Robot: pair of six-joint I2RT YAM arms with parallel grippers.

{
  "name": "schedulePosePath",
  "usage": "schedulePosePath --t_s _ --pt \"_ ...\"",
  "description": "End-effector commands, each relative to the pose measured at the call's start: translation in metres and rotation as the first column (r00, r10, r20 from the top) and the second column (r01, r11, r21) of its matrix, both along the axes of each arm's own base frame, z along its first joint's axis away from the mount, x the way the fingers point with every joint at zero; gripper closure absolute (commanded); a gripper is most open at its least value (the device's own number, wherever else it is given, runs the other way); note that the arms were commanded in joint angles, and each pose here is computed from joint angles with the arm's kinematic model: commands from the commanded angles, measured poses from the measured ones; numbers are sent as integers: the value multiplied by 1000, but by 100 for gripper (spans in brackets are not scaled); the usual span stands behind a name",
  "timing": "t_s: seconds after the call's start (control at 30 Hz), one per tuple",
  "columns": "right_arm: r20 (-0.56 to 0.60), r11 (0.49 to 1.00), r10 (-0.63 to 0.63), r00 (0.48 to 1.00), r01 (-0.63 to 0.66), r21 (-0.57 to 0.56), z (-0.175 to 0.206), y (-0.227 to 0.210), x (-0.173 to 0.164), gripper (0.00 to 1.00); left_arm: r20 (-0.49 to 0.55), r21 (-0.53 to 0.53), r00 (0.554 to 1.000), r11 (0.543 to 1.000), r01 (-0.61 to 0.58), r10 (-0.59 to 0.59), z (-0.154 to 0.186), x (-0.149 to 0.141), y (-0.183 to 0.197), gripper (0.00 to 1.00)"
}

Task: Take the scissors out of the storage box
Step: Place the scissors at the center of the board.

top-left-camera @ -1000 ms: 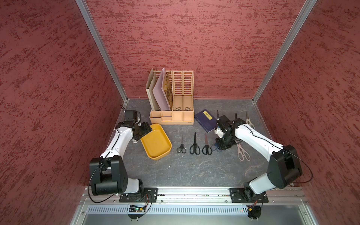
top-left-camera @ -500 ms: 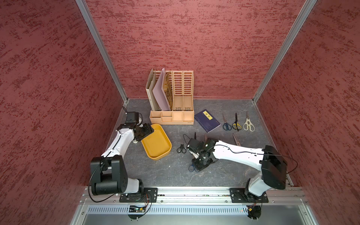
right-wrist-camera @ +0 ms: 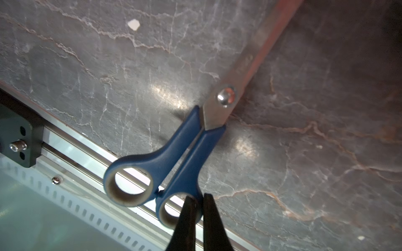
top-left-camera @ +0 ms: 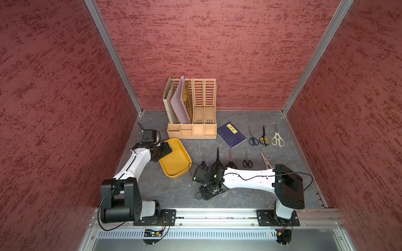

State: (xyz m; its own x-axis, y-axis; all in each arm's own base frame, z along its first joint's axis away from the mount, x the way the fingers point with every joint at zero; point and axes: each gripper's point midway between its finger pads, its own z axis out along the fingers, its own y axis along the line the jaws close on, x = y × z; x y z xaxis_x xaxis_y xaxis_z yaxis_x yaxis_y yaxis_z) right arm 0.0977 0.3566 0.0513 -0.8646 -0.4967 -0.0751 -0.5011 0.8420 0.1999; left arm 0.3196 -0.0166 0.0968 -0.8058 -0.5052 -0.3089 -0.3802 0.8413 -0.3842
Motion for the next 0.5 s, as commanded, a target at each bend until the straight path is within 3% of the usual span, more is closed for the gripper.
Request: schedulePosePath --t_s 0.0,0.47 --pt "27 999 -30 999 30 -17 -13 4 1 100 36 31 999 1000 2 -3 8 3 2 27" --pt "41 995 -44 998 48 -92 -31 -9 -4 98 60 64 998 998 14 -18 15 2 1 26"
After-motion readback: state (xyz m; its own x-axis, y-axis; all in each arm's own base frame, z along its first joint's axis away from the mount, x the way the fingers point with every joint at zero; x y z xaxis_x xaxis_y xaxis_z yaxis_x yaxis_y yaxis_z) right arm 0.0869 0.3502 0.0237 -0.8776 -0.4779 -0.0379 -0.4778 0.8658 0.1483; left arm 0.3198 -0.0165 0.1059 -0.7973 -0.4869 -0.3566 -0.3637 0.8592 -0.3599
